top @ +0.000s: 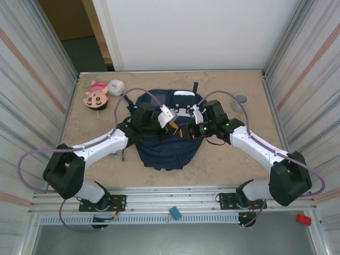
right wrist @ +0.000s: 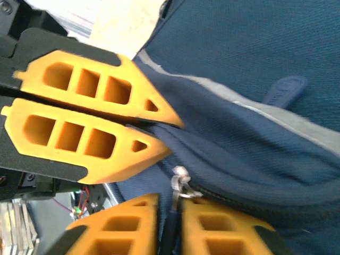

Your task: Pack the student bag

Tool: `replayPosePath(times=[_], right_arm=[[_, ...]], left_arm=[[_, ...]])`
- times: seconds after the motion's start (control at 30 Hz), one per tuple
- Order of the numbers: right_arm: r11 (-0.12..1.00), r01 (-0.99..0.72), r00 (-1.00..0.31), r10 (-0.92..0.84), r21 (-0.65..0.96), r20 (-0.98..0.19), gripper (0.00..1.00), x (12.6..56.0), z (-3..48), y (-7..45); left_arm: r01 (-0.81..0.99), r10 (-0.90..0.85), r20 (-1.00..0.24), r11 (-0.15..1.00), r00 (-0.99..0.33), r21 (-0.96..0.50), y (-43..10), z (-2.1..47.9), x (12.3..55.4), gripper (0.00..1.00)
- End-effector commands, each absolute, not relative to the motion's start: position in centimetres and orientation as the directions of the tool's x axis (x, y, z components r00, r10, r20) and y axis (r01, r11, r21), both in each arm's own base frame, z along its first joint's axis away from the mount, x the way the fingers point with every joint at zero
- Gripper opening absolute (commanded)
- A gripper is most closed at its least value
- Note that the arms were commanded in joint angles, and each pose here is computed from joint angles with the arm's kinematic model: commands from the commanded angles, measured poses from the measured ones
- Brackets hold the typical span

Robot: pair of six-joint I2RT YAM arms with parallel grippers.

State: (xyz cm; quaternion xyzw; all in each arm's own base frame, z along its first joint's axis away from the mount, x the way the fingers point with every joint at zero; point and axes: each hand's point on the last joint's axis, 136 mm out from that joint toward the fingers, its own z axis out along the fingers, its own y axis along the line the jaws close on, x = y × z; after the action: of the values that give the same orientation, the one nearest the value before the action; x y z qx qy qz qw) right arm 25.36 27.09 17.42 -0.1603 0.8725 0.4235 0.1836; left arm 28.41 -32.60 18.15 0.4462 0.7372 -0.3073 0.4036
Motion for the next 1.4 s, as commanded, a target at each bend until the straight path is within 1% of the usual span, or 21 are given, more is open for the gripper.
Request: replayPosePath(times=[0.0, 0.1, 0.2, 0.3, 0.4, 0.57, 0.73, 0.87, 0.97, 1.07, 1.1, 1.13, 1.2, 1.27, 1.3, 1.37], right_arm=[[0.477, -0.461, -0.88, -0.139, 0.748, -0.453, 0.28, 23.8, 20.3, 28.7], [0.472, -0.371, -0.913, -0.026, 0.8, -0.408, 0.38, 24.8, 21.9, 27.1], [0.496, -0.206, -0.946, 0.12, 0.843, -0.301, 0.49, 26.0, 22.0, 24.8], [0.496, -0.069, -0.95, 0.232, 0.866, -0.209, 0.52, 26.3, 21.4, 23.5], [0.479, -0.003, -0.938, 0.302, 0.878, -0.168, 0.55, 26.3, 20.9, 22.9], [0.463, 0.039, -0.927, 0.348, 0.886, -0.142, 0.57, 27.3, 20.9, 22.8], [0.444, 0.062, -0.916, 0.382, 0.894, -0.126, 0.57, 28.7, 20.7, 23.0], [0.413, 0.059, -0.904, 0.409, 0.909, -0.127, 0.56, 30.0, 21.2, 22.9], [0.404, 0.072, -0.901, 0.418, 0.912, -0.115, 0.55, 30.5, 21.2, 22.9], [0.372, 0.081, -0.897, 0.432, 0.925, -0.095, 0.55, 31.1, 21.3, 23.2], [0.367, 0.079, -0.898, 0.43, 0.927, -0.094, 0.54, 31.2, 21.2, 23.4], [0.349, 0.107, -0.895, 0.442, 0.931, -0.063, 0.53, 31.4, 21.2, 23.4], [0.352, 0.126, -0.892, 0.449, 0.928, -0.049, 0.5, 31.5, 20.8, 23.4], [0.363, 0.151, -0.888, 0.459, 0.919, -0.036, 0.43, 31.5, 19.9, 23.2], [0.364, 0.158, -0.887, 0.461, 0.918, -0.03, 0.37, 31.5, 19.6, 23.3], [0.363, 0.159, -0.884, 0.466, 0.918, -0.032, 0.23, 31.5, 19.4, 23.2]], left_arm=[[0.905, 0.304, -0.943, 0.425, -0.137, 0.005, -33.6, 23.2, 30.0, 0.0], [0.914, 0.318, -0.941, 0.405, -0.113, 0.027, -33.3, 23.0, 29.4, 0.0], [0.931, 0.315, -0.946, 0.362, -0.076, 0.046, -33.3, 23.1, 28.6, 0.0], [0.943, 0.292, -0.955, 0.33, -0.049, 0.053, -33.5, 23.3, 28.1, 0.0], [0.958, 0.278, -0.96, 0.282, -0.028, 0.054, -34.0, 23.2, 27.5, 0.0], [0.973, 0.262, -0.965, 0.223, -0.007, 0.053, -34.5, 23.1, 26.8, 0.0], [0.98, 0.259, -0.966, 0.189, 0.02, 0.071, -34.5, 23.2, 26.2, 0.01], [0.982, 0.271, -0.962, 0.169, 0.034, 0.083, -34.4, 22.9, 25.7, 0.01], [0.985, 0.272, -0.961, 0.146, 0.052, 0.095, -34.4, 22.8, 25.3, 0.01], [0.987, 0.277, -0.959, 0.124, 0.065, 0.103, -34.5, 22.6, 25.0, 0.01], [0.987, 0.279, -0.958, 0.12, 0.068, 0.105, -34.5, 22.5, 24.9, 0.02], [0.987, 0.281, -0.957, 0.117, 0.07, 0.107, -34.5, 22.5, 24.8, 0.02], [0.988, 0.28, -0.957, 0.111, 0.073, 0.108, -34.6, 22.5, 24.7, 0.02], [0.989, 0.283, -0.956, 0.104, 0.074, 0.107, -34.6, 22.5, 24.4, 0.03], [0.989, 0.285, -0.956, 0.102, 0.075, 0.108, -34.6, 22.4, 24.4, 0.04], [0.989, 0.297, -0.953, 0.104, 0.068, 0.103, -34.5, 22.0, 24.2, 0.08]])
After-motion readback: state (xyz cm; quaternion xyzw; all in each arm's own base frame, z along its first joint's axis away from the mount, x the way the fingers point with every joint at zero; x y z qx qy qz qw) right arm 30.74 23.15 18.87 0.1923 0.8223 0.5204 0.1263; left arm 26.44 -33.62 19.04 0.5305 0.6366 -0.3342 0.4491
